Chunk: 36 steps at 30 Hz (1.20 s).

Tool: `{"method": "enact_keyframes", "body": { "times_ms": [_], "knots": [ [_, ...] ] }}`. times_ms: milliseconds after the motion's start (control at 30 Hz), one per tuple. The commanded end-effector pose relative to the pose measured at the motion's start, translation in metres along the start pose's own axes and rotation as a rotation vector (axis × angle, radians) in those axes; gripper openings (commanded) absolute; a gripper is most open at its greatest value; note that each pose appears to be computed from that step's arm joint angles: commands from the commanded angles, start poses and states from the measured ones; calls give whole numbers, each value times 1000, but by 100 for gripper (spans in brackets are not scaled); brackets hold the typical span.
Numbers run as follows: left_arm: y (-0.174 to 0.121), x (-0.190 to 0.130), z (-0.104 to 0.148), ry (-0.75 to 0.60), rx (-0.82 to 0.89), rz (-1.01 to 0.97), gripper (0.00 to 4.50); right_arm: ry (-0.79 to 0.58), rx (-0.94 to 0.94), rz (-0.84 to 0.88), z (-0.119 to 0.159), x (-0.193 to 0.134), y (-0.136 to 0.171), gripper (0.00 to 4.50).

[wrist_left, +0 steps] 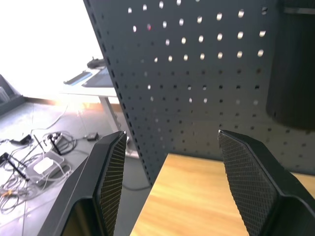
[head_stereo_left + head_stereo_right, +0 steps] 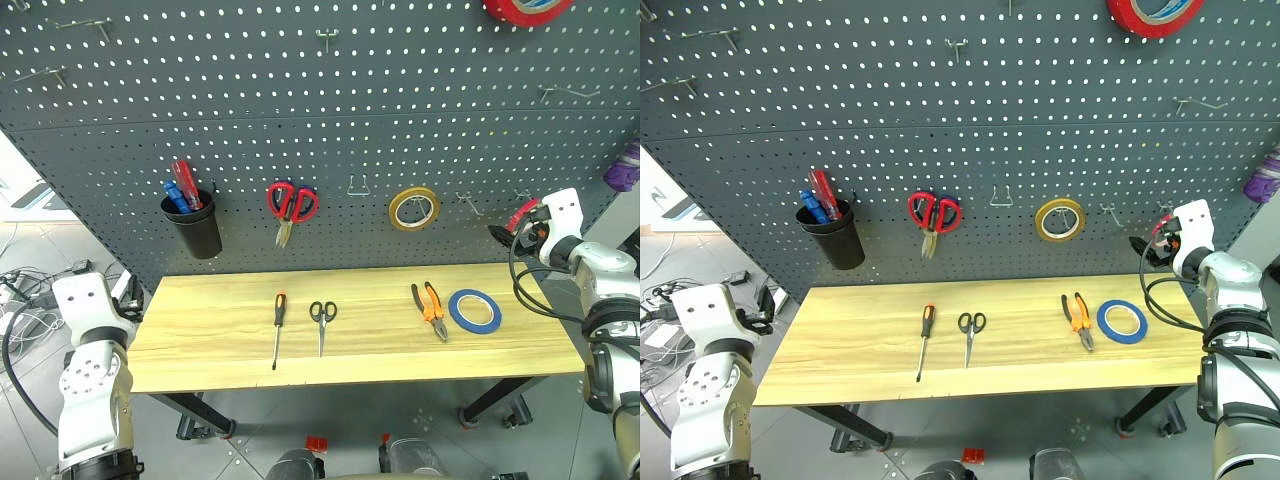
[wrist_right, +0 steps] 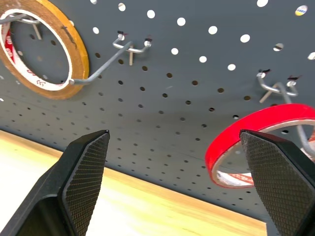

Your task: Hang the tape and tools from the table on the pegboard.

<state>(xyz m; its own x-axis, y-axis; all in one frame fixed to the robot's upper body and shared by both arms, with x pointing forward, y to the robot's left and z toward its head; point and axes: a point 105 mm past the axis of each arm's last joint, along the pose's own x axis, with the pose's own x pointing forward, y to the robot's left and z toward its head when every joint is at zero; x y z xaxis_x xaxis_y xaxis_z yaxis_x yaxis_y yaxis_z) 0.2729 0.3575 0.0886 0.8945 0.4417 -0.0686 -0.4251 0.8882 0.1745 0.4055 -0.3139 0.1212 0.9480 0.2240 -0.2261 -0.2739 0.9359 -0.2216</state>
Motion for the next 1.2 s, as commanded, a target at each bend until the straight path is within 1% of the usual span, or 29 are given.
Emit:
{"method": "enact_keyframes", "body": {
  "times_ms": [33,200,267,367,433,500,567,700,767,800,833,900,967,1033,1200],
  "knots": [
    [12,-3,18,-54,-8,42,313,-47,-29,-22,15,1,-5,450],
    [15,-3,19,-49,-10,61,313,-42,-28,-27,13,1,-5,450],
    [12,-2,24,-73,-38,38,313,-45,-33,-25,14,2,-4,450],
    [2,-3,35,-113,-78,-4,313,-46,-35,-30,14,2,-3,450],
    [-8,-3,38,-112,-76,-55,313,-37,-34,-12,13,2,0,450],
    [-27,-7,44,-115,-74,-179,313,-13,-43,29,8,-1,6,450],
    [-49,-12,51,-128,-18,-300,313,15,-64,69,2,-7,14,450],
    [-113,-41,65,-169,95,-675,313,94,-140,204,-14,-31,38,450],
    [-136,-54,71,-188,124,-822,313,141,-154,259,-21,-42,49,450],
    [-141,-58,72,-189,132,-862,313,155,-160,273,-22,-46,53,450],
    [-156,-66,72,-188,182,-968,313,183,-178,292,-26,-50,57,450],
    [-175,-80,69,-182,275,-1126,313,226,-192,289,-31,-54,61,450],
    [-189,-89,64,-175,353,-1248,313,262,-192,304,-35,-55,65,450],
    [-199,-93,62,-167,383,-1333,313,291,-214,328,-39,-53,70,450],
    [-220,-92,62,-204,452,-1436,313,326,-282,363,-44,-41,83,450]
  ]
}}
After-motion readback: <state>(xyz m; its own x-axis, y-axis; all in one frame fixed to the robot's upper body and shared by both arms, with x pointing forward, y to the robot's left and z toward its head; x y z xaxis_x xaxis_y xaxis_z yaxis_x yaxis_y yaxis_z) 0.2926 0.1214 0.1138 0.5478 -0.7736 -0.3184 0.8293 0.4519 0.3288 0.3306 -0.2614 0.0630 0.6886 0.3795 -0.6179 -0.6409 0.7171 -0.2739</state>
